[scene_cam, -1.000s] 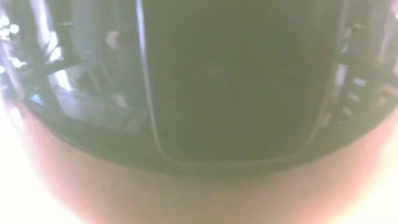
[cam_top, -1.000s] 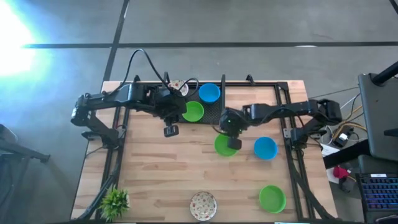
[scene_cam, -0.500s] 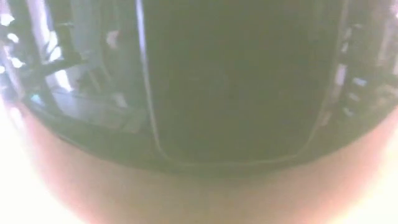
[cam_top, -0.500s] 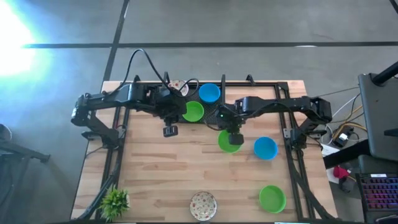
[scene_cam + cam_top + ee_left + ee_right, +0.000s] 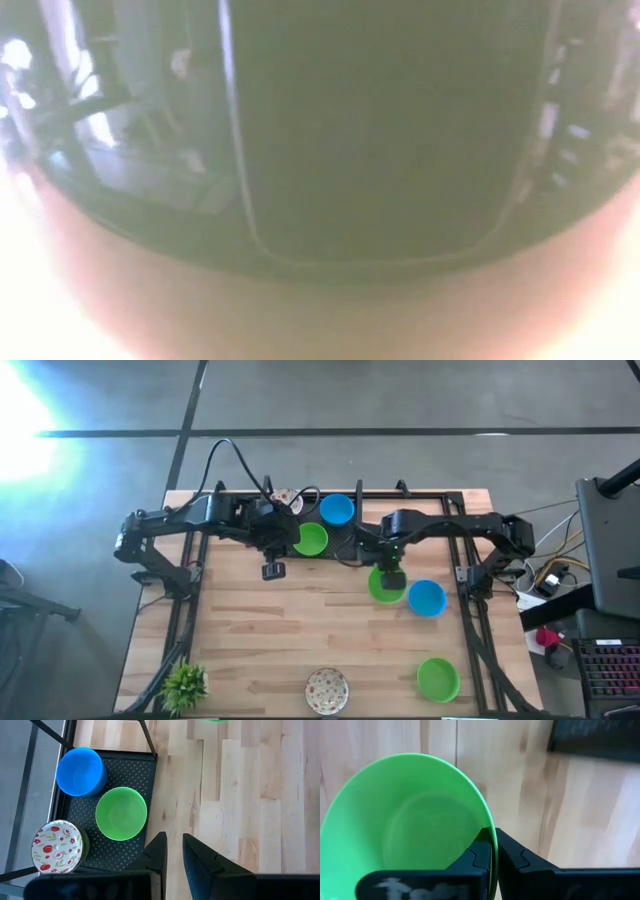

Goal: Pick & Place Mini bowls
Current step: Stack the top green bowl on top of the green bowl on the shelf

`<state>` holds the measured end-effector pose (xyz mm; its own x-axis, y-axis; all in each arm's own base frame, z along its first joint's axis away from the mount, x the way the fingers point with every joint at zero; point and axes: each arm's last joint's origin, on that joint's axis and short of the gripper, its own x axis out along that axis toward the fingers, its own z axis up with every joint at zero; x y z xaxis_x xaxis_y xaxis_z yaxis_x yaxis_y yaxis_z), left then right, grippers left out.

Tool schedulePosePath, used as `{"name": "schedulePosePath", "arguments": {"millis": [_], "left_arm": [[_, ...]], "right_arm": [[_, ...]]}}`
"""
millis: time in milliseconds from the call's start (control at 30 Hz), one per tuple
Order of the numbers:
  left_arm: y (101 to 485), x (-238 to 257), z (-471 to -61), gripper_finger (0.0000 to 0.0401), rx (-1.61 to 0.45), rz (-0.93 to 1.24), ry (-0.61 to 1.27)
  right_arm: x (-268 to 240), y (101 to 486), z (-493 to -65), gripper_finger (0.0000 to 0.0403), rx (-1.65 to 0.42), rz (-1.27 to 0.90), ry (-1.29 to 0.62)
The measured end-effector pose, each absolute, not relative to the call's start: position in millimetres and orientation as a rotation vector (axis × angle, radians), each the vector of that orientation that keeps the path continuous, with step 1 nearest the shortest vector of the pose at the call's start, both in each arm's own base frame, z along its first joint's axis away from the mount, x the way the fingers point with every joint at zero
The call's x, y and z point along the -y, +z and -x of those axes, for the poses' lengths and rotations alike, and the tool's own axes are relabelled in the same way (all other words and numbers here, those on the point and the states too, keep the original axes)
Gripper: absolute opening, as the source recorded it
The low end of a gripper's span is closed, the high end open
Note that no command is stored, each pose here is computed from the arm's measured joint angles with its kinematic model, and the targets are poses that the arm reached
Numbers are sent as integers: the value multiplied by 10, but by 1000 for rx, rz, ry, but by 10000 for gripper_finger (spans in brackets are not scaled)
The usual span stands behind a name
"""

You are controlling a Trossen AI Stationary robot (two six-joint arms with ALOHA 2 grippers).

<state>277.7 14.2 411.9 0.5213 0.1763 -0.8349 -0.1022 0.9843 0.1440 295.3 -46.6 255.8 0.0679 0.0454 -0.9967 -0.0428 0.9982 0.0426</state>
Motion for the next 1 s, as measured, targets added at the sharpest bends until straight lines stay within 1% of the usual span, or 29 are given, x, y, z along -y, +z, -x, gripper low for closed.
{"name": "schedulePosePath", "arguments": {"millis": [67,167,367,533,667,767,1000], "left_arm": [[4119,-142,-2776,53,-1010,-81,167],[4118,-142,-2773,53,-1013,-82,166],[4117,-142,-2774,53,-1013,-90,162],[4117,-147,-2773,53,-1013,-89,163],[4117,-147,-2773,53,-1013,-87,164],[4117,-149,-2774,53,-1013,-87,165],[4117,-150,-2772,53,-1011,-49,186]], "right_arm": [[482,2590,-2888,8,-1531,-14,64],[522,2693,-2798,8,-1513,-27,47],[606,2963,-2617,8,-1403,-81,-36],[700,3226,-2554,8,-1248,-110,-113],[775,3446,-2600,8,-1110,-98,-147],[820,3591,-2685,8,-1033,-53,-139],[985,3777,-3047,8,-922,-26,-157]]}}
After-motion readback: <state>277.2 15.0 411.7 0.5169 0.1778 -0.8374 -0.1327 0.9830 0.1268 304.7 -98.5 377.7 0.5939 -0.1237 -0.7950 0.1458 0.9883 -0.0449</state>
